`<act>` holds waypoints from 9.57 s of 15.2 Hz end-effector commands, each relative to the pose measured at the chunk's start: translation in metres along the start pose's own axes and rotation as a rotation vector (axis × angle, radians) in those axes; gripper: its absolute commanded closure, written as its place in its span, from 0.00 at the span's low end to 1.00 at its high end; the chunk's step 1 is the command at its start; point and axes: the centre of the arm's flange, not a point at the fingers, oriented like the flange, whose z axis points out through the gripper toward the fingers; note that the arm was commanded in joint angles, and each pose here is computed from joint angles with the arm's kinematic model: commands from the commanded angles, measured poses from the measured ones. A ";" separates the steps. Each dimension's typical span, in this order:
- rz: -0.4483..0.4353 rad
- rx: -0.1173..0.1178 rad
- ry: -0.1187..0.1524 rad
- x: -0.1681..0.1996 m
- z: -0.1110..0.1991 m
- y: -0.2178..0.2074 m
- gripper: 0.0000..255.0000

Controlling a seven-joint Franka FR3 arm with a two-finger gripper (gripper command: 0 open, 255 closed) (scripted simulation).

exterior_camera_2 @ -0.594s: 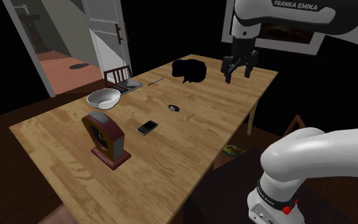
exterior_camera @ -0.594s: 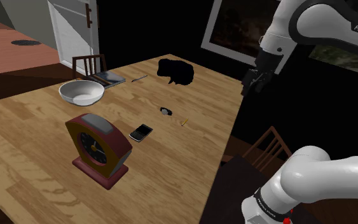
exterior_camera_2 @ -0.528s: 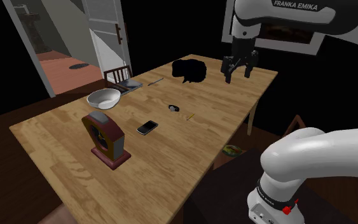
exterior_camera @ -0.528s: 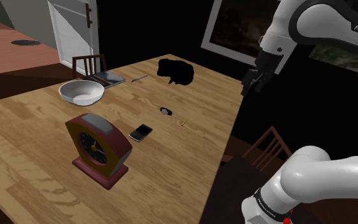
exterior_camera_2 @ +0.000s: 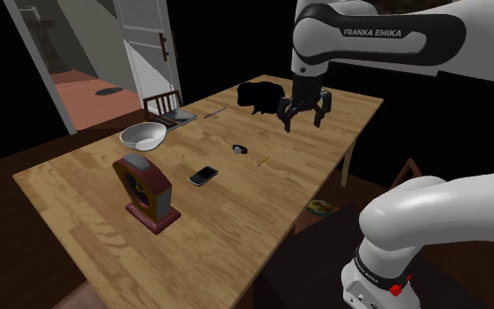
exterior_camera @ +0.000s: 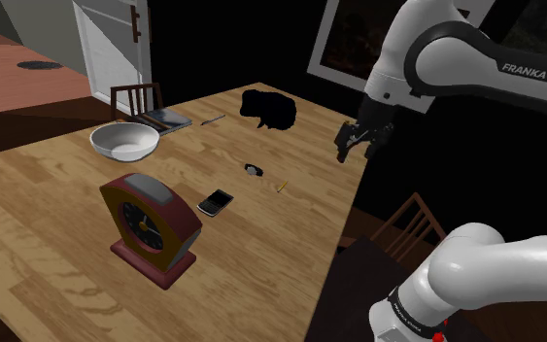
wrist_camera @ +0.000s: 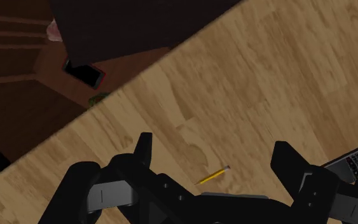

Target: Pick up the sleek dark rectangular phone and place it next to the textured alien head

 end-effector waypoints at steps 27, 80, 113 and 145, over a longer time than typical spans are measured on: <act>0.720 0.098 -0.029 0.139 0.183 -0.273 0.00; 0.751 0.102 -0.031 0.151 0.093 -0.280 1.00; 0.751 0.102 -0.031 0.248 -0.011 -0.150 1.00; 0.751 0.102 -0.031 0.426 0.048 0.080 1.00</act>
